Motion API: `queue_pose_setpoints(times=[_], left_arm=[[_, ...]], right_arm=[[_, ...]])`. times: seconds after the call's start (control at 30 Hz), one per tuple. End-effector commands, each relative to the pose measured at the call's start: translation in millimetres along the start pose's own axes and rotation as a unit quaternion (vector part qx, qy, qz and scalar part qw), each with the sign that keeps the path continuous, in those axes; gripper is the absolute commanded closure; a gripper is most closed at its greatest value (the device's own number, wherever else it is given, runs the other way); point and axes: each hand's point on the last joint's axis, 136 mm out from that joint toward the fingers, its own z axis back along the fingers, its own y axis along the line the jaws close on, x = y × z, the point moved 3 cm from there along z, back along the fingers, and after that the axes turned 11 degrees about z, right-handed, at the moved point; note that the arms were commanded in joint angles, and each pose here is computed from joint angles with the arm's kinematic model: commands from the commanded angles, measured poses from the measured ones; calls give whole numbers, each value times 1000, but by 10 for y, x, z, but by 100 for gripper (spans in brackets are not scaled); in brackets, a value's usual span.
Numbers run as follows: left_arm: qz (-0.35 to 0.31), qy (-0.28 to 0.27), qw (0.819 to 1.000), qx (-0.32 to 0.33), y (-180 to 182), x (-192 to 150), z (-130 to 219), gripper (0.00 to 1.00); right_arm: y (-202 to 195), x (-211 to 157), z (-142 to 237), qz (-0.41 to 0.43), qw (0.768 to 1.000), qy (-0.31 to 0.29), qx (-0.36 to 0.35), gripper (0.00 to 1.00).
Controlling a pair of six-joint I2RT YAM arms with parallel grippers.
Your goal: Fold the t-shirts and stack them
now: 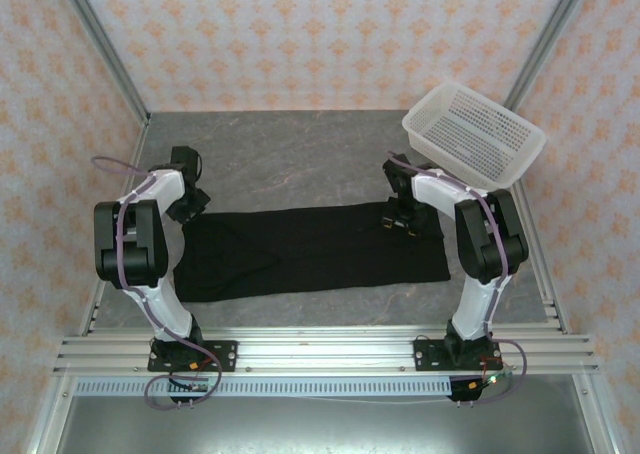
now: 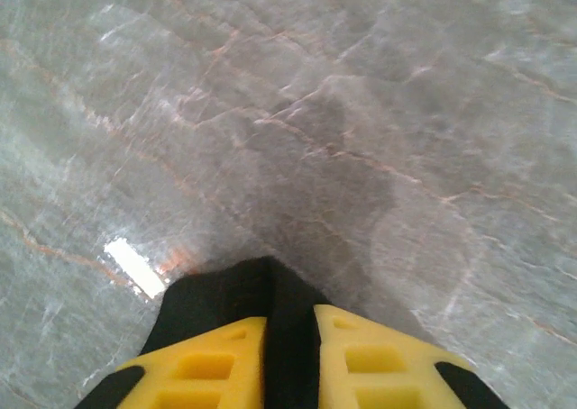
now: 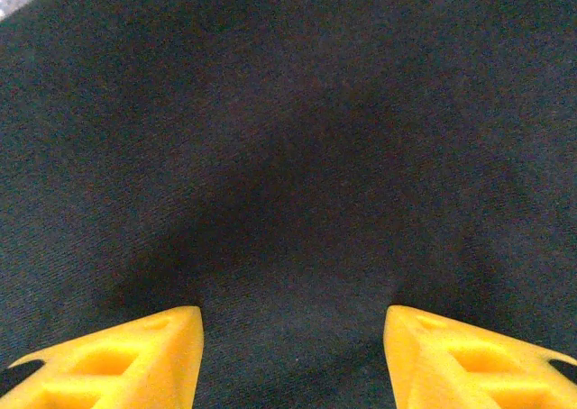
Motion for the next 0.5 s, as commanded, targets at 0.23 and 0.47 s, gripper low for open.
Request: queue_pose_setpoints(times=[0.23, 0.47], left_arm=[[34, -13, 998, -52, 172, -175, 936, 50], [33, 108, 992, -58, 312, -1062, 867, 57]], right_arm=[[-336, 219, 490, -36, 997, -71, 0, 44], [-536, 139, 364, -37, 997, -45, -41, 46]])
